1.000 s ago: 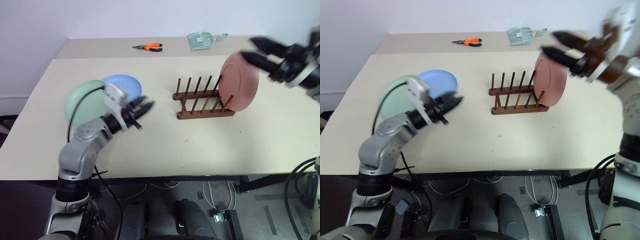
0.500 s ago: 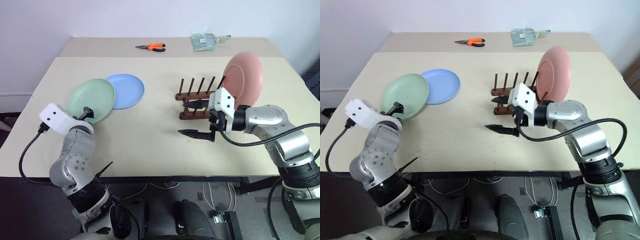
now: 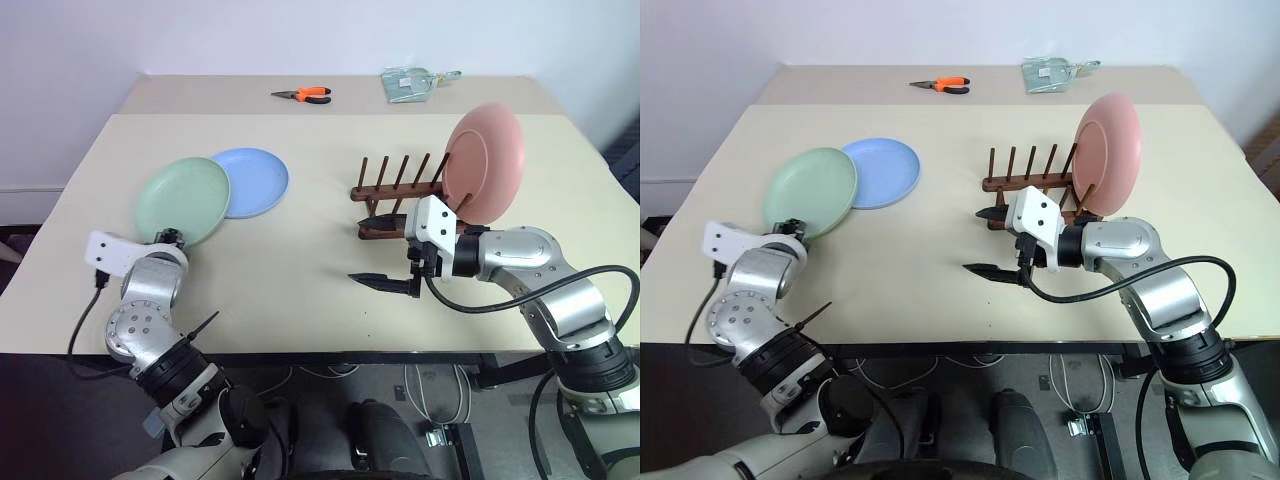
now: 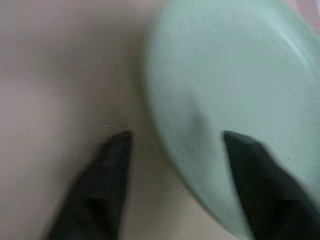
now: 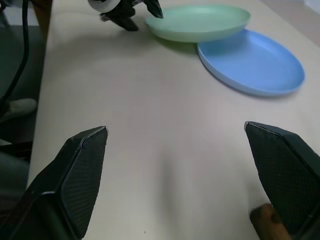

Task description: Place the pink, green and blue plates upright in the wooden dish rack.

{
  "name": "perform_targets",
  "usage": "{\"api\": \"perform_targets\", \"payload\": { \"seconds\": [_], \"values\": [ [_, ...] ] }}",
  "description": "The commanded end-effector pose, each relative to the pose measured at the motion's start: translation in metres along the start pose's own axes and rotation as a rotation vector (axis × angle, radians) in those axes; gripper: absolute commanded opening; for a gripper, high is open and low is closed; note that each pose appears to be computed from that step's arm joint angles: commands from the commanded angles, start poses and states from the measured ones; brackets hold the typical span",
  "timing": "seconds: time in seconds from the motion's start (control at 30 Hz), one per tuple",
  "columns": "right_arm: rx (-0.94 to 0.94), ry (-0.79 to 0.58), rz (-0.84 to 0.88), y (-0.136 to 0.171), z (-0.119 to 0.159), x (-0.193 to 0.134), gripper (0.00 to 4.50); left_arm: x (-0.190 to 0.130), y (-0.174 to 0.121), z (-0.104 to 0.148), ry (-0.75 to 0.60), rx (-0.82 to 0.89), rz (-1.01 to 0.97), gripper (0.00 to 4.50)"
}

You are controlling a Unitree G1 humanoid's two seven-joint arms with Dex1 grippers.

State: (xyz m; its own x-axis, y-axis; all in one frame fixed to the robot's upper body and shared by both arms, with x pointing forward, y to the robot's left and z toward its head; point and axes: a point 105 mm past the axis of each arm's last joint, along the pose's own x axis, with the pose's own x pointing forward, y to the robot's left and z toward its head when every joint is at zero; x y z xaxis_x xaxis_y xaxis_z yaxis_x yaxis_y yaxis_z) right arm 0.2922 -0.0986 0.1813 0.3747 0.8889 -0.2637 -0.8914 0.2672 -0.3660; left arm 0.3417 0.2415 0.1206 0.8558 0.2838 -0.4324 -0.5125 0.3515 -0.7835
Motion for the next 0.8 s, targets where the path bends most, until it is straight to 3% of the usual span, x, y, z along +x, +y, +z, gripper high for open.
{"api": "perform_targets", "payload": {
  "seconds": [0.03,0.1,0.13,0.27,0.37,0.47,0.63,0.8],
  "values": [
    [-0.058,-0.033,-0.033,-0.002,0.013,-0.005,4.5,-0.002,-0.02,0.003,0.024,-0.046,-0.116,1.18],
    [-0.058,-0.035,-0.039,-0.002,0.013,-0.005,4.5,-0.001,-0.019,0.005,0.025,-0.066,-0.119,0.25],
    [-0.059,-0.036,-0.04,-0.002,0.013,-0.005,4.5,-0.001,-0.017,0.006,0.024,-0.067,-0.107,0.03],
    [-0.063,-0.038,-0.044,-0.002,0.013,-0.006,4.5,-0.003,-0.012,0.016,-0.027,-0.095,-0.102,0.03],
    [-0.028,-0.041,-0.013,0.0,0.013,-0.006,4.5,-0.012,-0.03,0.031,-0.104,-0.086,-0.209,0.03],
    [-0.059,-0.044,-0.022,-0.006,0.02,-0.005,4.5,-0.032,-0.074,0.036,-0.196,0.169,-0.41,0.03],
    [-0.363,-0.045,-0.156,-0.029,0.045,0.016,4.5,-0.057,-0.131,0.001,-0.178,0.527,-0.625,0.03],
    [-0.698,0.047,-0.36,-0.072,0.056,0.037,4.5,-0.074,-0.163,-0.043,-0.02,0.518,-0.703,0.03]
  ]
}}
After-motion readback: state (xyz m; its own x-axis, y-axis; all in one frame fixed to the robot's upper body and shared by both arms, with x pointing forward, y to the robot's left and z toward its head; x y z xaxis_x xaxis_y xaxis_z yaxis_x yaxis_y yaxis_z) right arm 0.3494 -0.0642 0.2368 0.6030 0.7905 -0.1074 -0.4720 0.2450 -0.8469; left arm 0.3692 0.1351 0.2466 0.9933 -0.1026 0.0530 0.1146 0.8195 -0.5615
